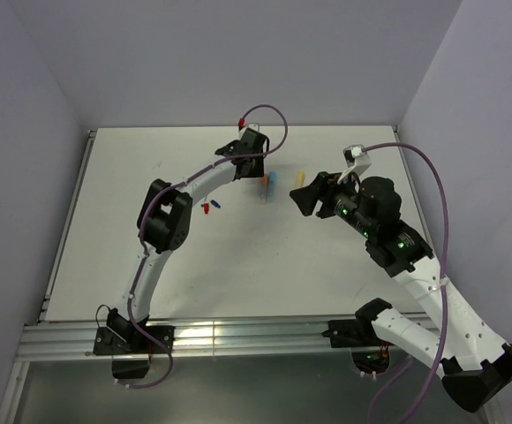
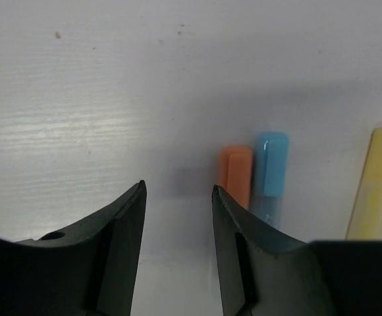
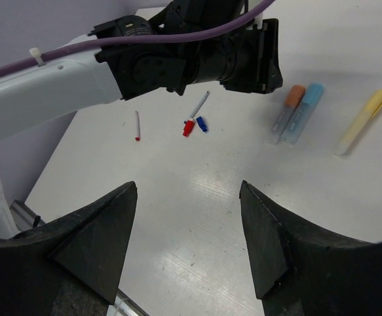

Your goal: Insert the pens into the pen caps

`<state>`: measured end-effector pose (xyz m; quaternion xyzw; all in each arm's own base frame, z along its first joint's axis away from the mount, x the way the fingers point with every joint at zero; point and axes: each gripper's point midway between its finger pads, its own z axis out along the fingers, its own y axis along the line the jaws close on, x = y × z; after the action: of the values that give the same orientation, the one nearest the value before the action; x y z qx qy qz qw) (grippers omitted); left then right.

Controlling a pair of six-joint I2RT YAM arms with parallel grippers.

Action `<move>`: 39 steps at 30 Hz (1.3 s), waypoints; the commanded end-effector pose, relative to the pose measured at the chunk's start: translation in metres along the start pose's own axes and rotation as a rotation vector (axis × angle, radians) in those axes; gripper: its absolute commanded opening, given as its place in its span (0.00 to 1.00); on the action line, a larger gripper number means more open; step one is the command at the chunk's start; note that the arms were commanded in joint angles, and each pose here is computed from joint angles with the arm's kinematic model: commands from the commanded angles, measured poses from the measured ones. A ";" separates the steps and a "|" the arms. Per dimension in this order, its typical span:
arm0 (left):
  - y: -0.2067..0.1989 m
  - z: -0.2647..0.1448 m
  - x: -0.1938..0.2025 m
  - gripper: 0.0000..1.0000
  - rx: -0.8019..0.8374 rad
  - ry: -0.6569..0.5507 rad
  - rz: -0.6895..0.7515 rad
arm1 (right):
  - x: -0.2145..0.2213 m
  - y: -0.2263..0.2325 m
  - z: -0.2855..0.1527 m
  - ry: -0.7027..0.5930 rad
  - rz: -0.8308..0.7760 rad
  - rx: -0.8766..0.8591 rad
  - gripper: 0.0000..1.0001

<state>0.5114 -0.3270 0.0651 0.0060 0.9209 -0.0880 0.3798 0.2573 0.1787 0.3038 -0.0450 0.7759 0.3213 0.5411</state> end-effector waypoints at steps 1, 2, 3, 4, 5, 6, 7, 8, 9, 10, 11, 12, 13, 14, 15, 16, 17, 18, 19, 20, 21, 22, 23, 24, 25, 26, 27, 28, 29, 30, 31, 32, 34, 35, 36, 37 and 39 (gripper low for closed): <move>0.004 -0.054 -0.058 0.48 -0.011 -0.149 -0.040 | -0.007 0.000 -0.002 -0.031 -0.019 -0.006 0.72; 0.008 -0.066 -0.066 0.48 -0.018 -0.165 -0.053 | -0.007 0.000 -0.002 -0.033 -0.017 -0.006 0.72; 0.018 -0.070 -0.070 0.48 -0.049 -0.174 -0.067 | -0.007 0.000 -0.002 -0.031 -0.018 -0.007 0.72; 0.026 -0.071 -0.062 0.47 -0.072 -0.156 -0.076 | -0.006 0.000 -0.001 -0.029 -0.017 -0.008 0.72; 0.031 -0.084 -0.070 0.47 -0.086 -0.178 -0.095 | -0.006 0.000 -0.001 -0.028 -0.018 -0.009 0.72; 0.044 -0.089 -0.071 0.46 -0.140 -0.194 -0.107 | -0.005 0.000 -0.001 -0.023 -0.018 -0.012 0.71; 0.059 -0.092 -0.060 0.44 -0.198 -0.179 -0.122 | -0.004 0.000 -0.001 -0.021 -0.016 -0.013 0.71; 0.069 -0.105 -0.063 0.42 -0.235 -0.196 -0.148 | -0.003 0.000 0.000 -0.016 -0.017 -0.016 0.71; 0.088 -0.112 -0.062 0.40 -0.320 -0.218 -0.172 | -0.002 0.001 0.000 -0.012 -0.017 -0.018 0.71; 0.100 -0.114 -0.051 0.39 -0.358 -0.201 -0.219 | -0.001 0.002 0.001 -0.006 -0.017 -0.026 0.71; 0.119 -0.125 -0.048 0.39 -0.402 -0.190 -0.247 | -0.001 0.002 0.002 -0.001 -0.016 -0.027 0.70; 0.131 -0.129 -0.045 0.39 -0.434 -0.189 -0.272 | 0.001 0.002 0.003 0.007 -0.016 -0.030 0.70; 0.150 -0.130 -0.029 0.38 -0.496 -0.174 -0.307 | 0.002 0.003 0.003 0.014 -0.015 -0.037 0.70; 0.172 -0.142 -0.028 0.38 -0.543 -0.178 -0.343 | 0.002 0.004 0.003 0.017 -0.017 -0.040 0.69; 0.184 -0.146 -0.022 0.38 -0.571 -0.177 -0.367 | 0.003 0.005 0.004 0.023 -0.016 -0.044 0.69; 0.201 -0.146 0.000 0.39 -0.614 -0.146 -0.383 | 0.004 0.006 0.004 0.027 -0.016 -0.049 0.69; 0.220 -0.155 -0.001 0.39 -0.633 -0.156 -0.429 | 0.003 0.006 0.003 0.026 -0.016 -0.051 0.68; 0.230 -0.157 0.005 0.38 -0.643 -0.155 -0.458 | 0.005 0.006 0.004 0.033 -0.017 -0.052 0.68; 0.242 -0.155 0.030 0.38 -0.653 -0.102 -0.468 | 0.004 0.007 0.003 0.031 -0.017 -0.056 0.68; 0.259 -0.162 0.029 0.38 -0.659 -0.114 -0.515 | 0.004 0.008 0.003 0.035 -0.017 -0.060 0.68; 0.267 -0.161 0.036 0.38 -0.657 -0.102 -0.534 | 0.004 0.008 0.003 0.036 -0.017 -0.062 0.67; 0.275 -0.158 0.049 0.37 -0.655 -0.086 -0.541 | 0.005 0.009 0.004 0.041 -0.017 -0.065 0.67; 0.285 -0.159 0.052 0.37 -0.653 -0.075 -0.574 | 0.006 0.009 0.004 0.042 -0.017 -0.068 0.67; 0.291 -0.158 0.055 0.37 -0.660 -0.068 -0.584 | 0.006 0.010 0.004 0.043 -0.015 -0.074 0.67; 0.294 -0.157 0.058 0.37 -0.664 -0.064 -0.585 | 0.006 0.010 0.004 0.045 -0.017 -0.074 0.67; 0.296 -0.153 0.061 0.37 -0.662 -0.051 -0.589 | 0.007 0.010 0.004 0.046 -0.015 -0.076 0.66; 0.297 -0.151 0.061 0.37 -0.660 -0.048 -0.590 | 0.007 0.011 0.004 0.047 -0.015 -0.077 0.66; 0.297 -0.147 0.062 0.37 -0.657 -0.042 -0.590 | 0.006 0.011 0.003 0.045 -0.015 -0.078 0.66; 0.295 -0.143 0.063 0.37 -0.646 -0.033 -0.590 | 0.006 0.011 0.003 0.045 -0.017 -0.077 0.66; 0.294 -0.141 0.061 0.38 -0.641 -0.035 -0.593 | 0.006 0.010 0.003 0.045 -0.016 -0.075 0.66; 0.294 -0.138 0.061 0.38 -0.638 -0.031 -0.595 | 0.007 0.011 0.002 0.045 -0.017 -0.078 0.66; 0.293 -0.136 0.061 0.38 -0.632 -0.032 -0.599 | 0.006 0.011 0.001 0.043 -0.017 -0.079 0.66; 0.292 -0.133 0.061 0.40 -0.629 -0.028 -0.599 | 0.006 0.011 0.001 0.041 -0.019 -0.078 0.66; 0.292 -0.131 0.062 0.41 -0.632 -0.023 -0.598 | 0.006 0.010 0.001 0.040 -0.019 -0.077 0.66; 0.293 -0.130 0.060 0.40 -0.634 -0.026 -0.600 | 0.007 0.010 0.001 0.043 -0.017 -0.077 0.66; 0.295 -0.128 0.063 0.40 -0.645 -0.017 -0.604 | 0.008 0.010 0.001 0.045 -0.018 -0.078 0.66; 0.295 -0.124 0.063 0.40 -0.629 -0.013 -0.605 | 0.008 0.011 0.002 0.046 -0.018 -0.079 0.66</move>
<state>0.3851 -0.0145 0.0547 -0.3701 0.8677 0.1146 0.3114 0.2512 0.1920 0.2954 -0.0722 0.7824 0.3471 0.5121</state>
